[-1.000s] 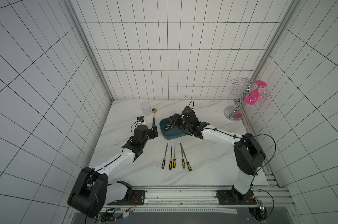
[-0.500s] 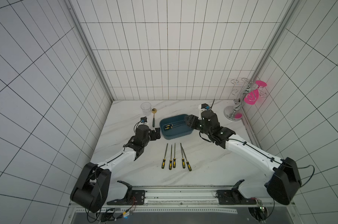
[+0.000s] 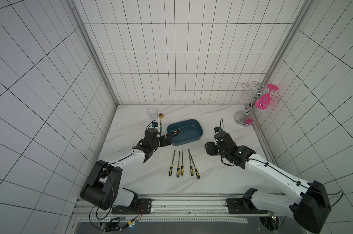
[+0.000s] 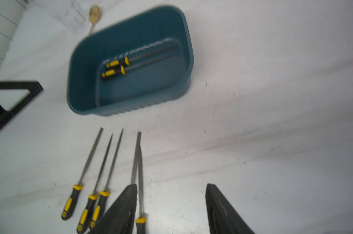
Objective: Put the file tool into the storage box
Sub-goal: Pick up the file tool from the center of the board.
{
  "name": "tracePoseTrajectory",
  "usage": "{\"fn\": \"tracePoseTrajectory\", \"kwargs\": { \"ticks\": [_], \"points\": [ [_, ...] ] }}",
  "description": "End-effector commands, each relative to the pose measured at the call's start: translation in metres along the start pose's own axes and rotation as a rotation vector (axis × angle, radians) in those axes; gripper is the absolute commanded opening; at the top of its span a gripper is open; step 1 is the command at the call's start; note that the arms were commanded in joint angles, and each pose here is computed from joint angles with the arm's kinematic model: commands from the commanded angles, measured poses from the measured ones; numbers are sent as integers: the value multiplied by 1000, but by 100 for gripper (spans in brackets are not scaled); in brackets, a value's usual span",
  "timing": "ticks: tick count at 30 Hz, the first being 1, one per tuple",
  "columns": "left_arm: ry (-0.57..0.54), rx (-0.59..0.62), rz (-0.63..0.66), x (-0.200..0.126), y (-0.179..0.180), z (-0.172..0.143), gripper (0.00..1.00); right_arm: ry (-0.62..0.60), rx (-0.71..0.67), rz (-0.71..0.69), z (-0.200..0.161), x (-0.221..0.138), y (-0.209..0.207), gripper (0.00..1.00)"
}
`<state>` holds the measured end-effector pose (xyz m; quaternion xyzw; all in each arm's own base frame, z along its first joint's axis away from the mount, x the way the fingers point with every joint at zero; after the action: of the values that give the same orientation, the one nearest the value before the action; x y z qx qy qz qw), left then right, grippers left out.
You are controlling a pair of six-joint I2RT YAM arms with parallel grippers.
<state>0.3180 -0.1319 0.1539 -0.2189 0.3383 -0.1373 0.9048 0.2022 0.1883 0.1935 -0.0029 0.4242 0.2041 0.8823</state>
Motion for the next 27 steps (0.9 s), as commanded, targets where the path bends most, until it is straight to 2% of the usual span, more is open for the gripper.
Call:
{"fn": "tracePoseTrajectory", "kwargs": {
  "ticks": [1,9,19,27],
  "points": [
    [-16,-35,-5,0,3,10,98,89,-111,-22,-35,0,4,57],
    [-50,-134,57,-6,33,18,98,208,-220,-38,-74,15,21,49],
    [-62,-131,66,-7,35,19,98,292,-296,40,-96,30,48,48],
    [-63,-128,69,-8,35,18,98,337,-342,35,-106,37,61,51]
  ]
}}
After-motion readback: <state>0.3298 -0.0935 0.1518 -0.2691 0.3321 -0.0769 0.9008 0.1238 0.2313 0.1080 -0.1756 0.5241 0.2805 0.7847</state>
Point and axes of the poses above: each gripper's point midway between its finger pads, its own x axis out along the fingers, its own y axis along the line the jaws close on, z = x × y, the point moved 7 cm from there along -x, back along the fingers, and after that the axes turned 5 degrees about -x, right-handed, at the moved point
